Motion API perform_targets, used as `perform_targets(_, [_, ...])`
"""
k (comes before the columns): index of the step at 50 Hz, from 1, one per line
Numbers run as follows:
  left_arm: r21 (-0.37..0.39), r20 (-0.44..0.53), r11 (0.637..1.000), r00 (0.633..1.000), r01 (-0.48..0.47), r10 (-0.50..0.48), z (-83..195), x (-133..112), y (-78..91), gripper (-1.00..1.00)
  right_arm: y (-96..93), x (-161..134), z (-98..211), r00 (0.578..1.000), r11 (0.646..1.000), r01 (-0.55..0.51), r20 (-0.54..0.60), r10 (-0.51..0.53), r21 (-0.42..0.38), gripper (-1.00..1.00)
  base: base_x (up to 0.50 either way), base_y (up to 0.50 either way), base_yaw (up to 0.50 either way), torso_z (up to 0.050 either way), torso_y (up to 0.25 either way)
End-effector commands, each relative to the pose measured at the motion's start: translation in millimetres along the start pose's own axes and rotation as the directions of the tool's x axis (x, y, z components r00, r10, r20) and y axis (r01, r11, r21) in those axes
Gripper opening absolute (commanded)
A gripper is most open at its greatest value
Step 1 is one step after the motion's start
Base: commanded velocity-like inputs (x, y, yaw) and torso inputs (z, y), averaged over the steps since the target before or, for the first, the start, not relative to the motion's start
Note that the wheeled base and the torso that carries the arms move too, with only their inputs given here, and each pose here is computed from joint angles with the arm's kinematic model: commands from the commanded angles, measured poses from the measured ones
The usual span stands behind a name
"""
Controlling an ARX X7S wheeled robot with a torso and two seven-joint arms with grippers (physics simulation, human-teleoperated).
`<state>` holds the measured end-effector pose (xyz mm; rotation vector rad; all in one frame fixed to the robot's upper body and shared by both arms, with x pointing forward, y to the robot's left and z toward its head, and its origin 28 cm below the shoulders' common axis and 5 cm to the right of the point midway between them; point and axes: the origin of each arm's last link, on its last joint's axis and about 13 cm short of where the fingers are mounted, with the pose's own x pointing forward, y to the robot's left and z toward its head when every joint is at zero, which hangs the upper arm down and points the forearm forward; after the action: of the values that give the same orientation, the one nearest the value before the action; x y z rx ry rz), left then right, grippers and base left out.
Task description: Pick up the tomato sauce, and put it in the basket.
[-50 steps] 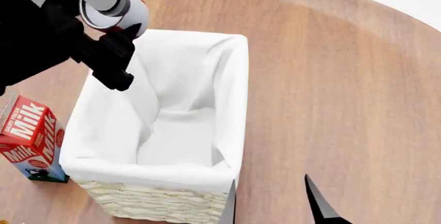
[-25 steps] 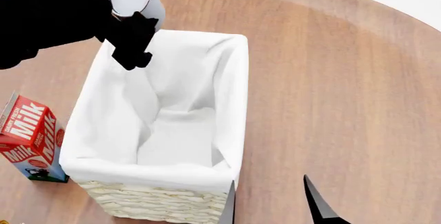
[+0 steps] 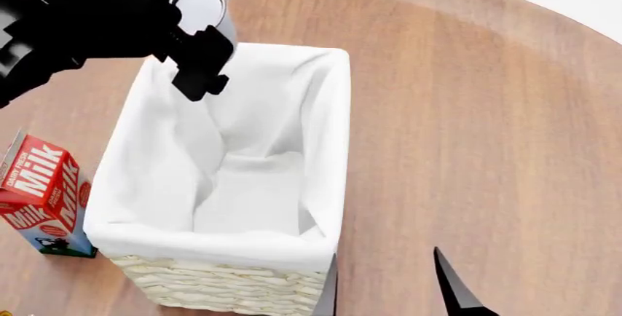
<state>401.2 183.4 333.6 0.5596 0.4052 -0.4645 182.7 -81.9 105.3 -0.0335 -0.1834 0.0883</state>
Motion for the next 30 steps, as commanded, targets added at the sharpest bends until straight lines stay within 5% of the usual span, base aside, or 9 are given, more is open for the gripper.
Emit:
perform_targets(1, [0.017,0.017,0.996,0.996,0.091,-0.091,12.7,11.5,-9.5,-1.0,-1.2,2.7,1.6,1.0,1.0,0.001,0.025,-0.001,-0.002,1.0,0.0,0.0,0.0,0.0,0.0])
perform_targets(30, [0.061,-0.062,0.989,0.989,0.136,-0.132,-4.8,33.3,-31.9,-1.0,-0.4,3.5,1.0,1.0,1.0,-0.005,0.025,0.005,0.0,1.0,0.0,0.0,0.0,0.0,0.0])
